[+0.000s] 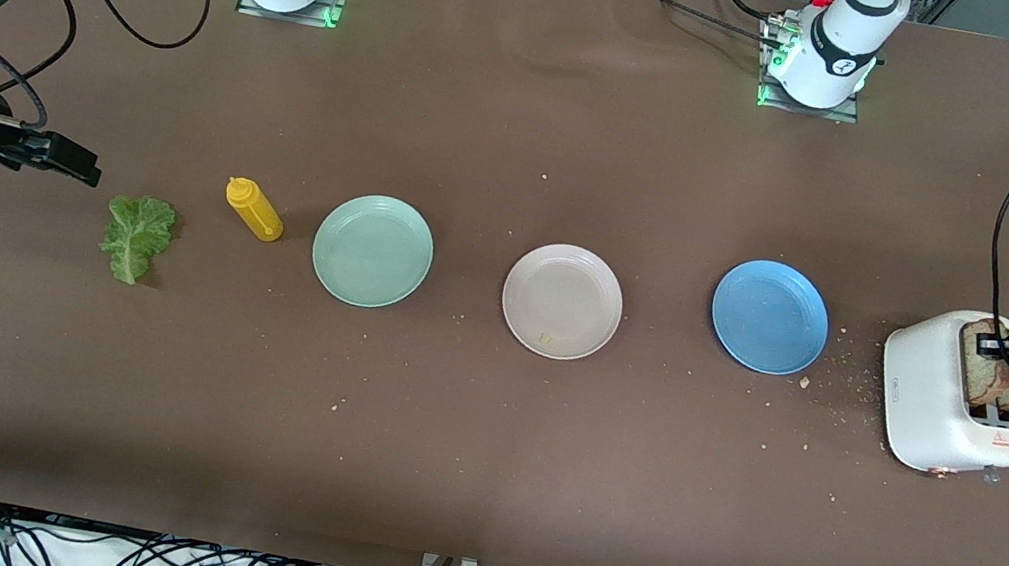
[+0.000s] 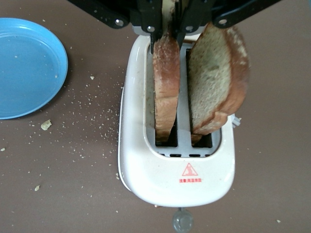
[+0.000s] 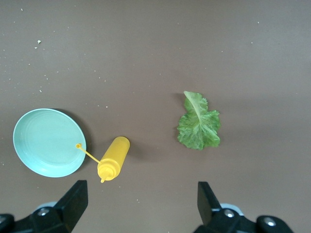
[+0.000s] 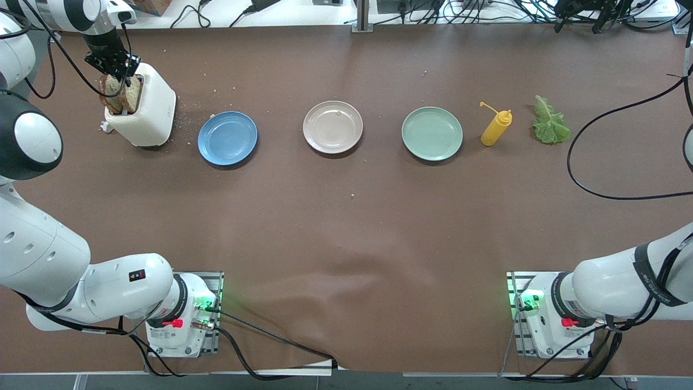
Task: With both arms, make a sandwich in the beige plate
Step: 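Lift the bread slice out of the toaster toward the beige plate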
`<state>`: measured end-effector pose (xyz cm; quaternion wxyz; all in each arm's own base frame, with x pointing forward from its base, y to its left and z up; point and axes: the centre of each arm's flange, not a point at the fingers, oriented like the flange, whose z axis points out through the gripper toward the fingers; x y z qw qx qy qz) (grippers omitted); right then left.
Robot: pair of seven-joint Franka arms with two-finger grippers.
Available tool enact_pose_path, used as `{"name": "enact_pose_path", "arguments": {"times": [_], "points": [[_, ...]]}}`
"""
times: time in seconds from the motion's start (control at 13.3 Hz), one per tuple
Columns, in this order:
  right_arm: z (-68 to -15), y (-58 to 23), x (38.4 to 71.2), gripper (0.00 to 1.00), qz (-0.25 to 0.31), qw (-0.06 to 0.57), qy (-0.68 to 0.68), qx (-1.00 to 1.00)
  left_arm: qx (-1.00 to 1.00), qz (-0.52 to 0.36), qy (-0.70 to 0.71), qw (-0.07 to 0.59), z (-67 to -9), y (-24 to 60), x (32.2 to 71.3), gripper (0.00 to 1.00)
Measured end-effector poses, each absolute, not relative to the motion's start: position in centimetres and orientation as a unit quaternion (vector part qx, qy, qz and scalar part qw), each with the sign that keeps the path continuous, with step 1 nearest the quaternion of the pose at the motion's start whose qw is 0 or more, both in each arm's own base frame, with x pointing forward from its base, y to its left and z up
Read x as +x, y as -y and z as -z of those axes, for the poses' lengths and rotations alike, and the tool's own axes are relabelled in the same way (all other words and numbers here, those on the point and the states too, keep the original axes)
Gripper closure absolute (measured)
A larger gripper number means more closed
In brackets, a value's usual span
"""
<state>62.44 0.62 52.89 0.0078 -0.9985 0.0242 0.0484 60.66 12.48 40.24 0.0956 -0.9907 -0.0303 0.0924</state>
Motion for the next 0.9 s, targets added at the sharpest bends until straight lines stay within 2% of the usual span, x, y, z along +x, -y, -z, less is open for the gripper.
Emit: {"name": "enact_pose_path", "arguments": {"times": [0.3,0.6,0.9], "points": [[-52.9,-0.6,62.4,0.0,-0.049,0.008,-0.024,-0.998,-0.992,-0.071,0.011,0.106,-47.9,-11.4,59.0,0.92],[-52.9,-0.6,62.4,0.0,-0.049,0.008,-0.024,-0.998,-0.992,-0.075,-0.045,0.089,-58.5,-1.4,57.2,0.92],[-52.8,-0.5,62.4,0.0,-0.049,0.008,-0.025,-0.998,-0.992,-0.081,-0.096,0.008,-58.3,7.3,56.9,0.92]]}}
